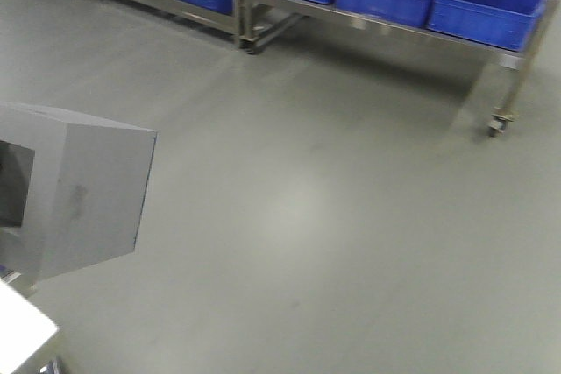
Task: Sort gray base to blue bin
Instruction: 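Turn the base away from the table holding the block in the left gripper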
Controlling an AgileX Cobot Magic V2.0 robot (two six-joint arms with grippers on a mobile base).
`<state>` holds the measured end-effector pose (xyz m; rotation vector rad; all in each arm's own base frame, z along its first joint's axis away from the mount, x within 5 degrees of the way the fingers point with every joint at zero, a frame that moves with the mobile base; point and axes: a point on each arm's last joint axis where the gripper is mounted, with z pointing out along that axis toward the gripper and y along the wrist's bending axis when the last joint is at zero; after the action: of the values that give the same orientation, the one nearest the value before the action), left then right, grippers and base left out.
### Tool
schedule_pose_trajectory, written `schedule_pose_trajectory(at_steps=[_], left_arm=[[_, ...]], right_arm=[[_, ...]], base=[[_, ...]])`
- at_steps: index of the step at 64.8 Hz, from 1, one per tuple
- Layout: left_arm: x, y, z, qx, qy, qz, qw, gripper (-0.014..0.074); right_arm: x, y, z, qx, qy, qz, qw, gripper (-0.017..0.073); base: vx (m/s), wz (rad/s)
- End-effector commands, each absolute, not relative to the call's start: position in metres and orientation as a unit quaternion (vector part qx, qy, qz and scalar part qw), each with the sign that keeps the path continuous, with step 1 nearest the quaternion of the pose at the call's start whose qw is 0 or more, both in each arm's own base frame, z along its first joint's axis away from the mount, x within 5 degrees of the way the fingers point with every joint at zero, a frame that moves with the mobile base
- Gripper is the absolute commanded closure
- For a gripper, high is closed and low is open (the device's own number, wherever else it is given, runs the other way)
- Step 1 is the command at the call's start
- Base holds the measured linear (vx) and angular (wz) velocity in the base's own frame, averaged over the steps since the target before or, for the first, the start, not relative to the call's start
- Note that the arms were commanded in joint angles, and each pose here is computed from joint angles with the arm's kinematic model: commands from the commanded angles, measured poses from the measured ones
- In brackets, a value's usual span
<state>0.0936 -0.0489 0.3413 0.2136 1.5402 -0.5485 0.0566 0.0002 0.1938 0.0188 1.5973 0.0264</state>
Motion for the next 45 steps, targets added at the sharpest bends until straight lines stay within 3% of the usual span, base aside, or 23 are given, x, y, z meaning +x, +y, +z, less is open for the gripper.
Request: schedule_pose_trajectory(at_steps=[1, 45], left_arm=[[0.0917, -0.0460, 0.3614, 0.075, 0.637, -0.261, 0.722, 0.0599], [0.0917, -0.0460, 0.3614, 0.075, 0.637, -0.261, 0.722, 0.0599]], right_arm=[[0.0556, 0.0002, 0.2029, 0.004, 0.683, 0.007, 0.730, 0.0564], [0.0556, 0.0002, 0.2029, 0.004, 0.683, 0.007, 0.730, 0.0564]], base=[[0.06, -0.53], [0.09, -0.50]])
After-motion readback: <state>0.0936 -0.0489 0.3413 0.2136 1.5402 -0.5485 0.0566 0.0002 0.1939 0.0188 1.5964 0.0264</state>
